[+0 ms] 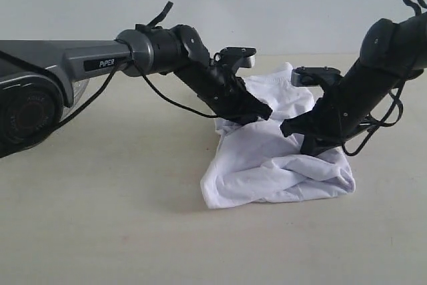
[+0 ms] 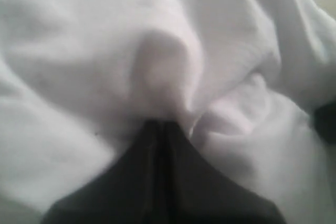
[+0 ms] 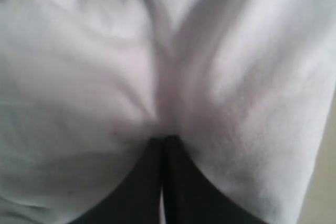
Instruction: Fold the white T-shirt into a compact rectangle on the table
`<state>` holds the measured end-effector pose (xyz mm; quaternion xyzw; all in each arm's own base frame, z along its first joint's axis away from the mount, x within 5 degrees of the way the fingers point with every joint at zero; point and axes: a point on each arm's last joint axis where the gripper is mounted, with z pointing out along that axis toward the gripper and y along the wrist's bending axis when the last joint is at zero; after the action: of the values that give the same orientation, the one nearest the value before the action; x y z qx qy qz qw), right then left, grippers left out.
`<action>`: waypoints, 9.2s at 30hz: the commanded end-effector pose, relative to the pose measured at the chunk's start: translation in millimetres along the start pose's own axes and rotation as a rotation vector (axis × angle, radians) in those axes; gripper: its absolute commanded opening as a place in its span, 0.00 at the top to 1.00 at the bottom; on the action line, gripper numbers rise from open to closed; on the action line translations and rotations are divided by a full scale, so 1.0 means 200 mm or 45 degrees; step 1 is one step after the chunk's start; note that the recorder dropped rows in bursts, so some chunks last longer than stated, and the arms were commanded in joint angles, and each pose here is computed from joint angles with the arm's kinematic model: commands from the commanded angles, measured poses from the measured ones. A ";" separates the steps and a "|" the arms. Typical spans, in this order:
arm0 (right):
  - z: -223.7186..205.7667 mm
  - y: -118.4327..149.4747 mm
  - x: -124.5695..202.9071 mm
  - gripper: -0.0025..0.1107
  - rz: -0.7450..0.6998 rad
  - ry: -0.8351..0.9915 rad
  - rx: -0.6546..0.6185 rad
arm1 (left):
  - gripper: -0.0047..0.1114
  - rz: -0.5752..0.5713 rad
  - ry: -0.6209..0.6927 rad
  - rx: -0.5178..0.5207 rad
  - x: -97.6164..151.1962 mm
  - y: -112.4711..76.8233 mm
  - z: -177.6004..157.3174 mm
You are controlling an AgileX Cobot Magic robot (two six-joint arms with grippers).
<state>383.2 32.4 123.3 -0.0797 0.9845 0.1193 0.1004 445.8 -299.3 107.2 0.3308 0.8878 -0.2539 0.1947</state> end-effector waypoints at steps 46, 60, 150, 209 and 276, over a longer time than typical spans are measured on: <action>-0.11 -0.53 -0.07 0.31 0.073 -0.493 -0.433 | 0.92 -0.372 -0.024 -0.468 0.85 -0.01 -1.17; 0.00 -0.28 -0.21 0.31 0.046 -0.543 -0.258 | 0.92 -0.385 -0.055 -0.490 0.91 -0.05 -1.20; -0.15 -0.61 -0.48 0.36 0.145 -0.635 0.021 | 0.92 -0.478 -0.096 -0.525 0.92 0.00 -1.23; -0.49 1.11 0.67 0.98 -1.115 -0.778 -0.700 | 0.92 -0.295 -0.751 -0.549 1.40 -0.45 -1.38; -0.70 0.27 1.45 0.98 0.015 -1.670 0.109 | 0.92 -0.296 -0.752 -0.553 1.40 -0.45 -1.38</action>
<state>68.2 9.2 206.9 0.0317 0.7230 0.1076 0.6817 139.2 -60.9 212.0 0.0978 0.8578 -0.1626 0.4776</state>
